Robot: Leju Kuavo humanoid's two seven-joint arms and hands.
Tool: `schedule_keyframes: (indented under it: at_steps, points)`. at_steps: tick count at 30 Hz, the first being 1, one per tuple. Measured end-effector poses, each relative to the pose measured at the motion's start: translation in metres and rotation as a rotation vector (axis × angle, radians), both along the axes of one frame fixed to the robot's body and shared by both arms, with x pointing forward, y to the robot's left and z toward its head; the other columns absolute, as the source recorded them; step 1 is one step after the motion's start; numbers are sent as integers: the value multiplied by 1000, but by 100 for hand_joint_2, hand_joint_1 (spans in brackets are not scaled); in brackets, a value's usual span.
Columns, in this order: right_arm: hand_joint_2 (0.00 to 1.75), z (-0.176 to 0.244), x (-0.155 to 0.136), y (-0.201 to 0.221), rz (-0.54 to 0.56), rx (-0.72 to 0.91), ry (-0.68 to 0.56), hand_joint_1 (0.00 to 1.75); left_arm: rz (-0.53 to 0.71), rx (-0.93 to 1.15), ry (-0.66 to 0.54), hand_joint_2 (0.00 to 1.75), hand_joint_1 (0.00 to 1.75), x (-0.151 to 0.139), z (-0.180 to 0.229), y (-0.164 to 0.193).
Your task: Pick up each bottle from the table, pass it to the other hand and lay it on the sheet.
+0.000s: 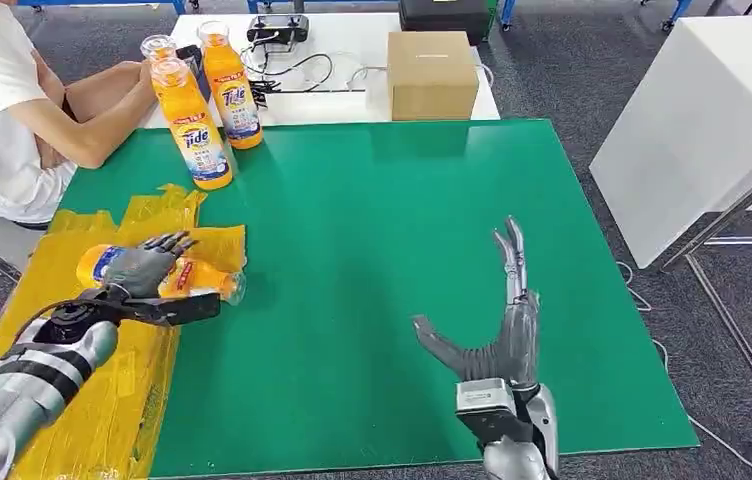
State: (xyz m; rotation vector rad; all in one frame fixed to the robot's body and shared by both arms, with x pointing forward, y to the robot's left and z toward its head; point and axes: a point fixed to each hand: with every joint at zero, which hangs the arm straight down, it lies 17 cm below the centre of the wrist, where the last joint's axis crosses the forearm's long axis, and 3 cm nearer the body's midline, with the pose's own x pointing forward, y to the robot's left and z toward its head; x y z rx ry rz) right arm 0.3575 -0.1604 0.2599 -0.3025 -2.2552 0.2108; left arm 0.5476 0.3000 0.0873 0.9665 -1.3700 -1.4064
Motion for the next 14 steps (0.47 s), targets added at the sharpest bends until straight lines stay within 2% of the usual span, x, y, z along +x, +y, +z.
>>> schedule_keyframes:
  at_steps: [9,10,13,14]
  points:
    - [175,-5,-5,-1,25,8,20,0,-14,-142,-140,0,0,-16,51,-7]
    - [175,-6,-6,-1,27,8,22,0,-32,-186,-158,175,0,-20,57,-11]
    - [175,-10,-12,-5,39,20,40,0,-89,-430,-244,175,0,-41,96,-23]
    - [175,-11,-14,-9,35,20,43,0,-106,-525,-296,175,0,-49,120,-25]
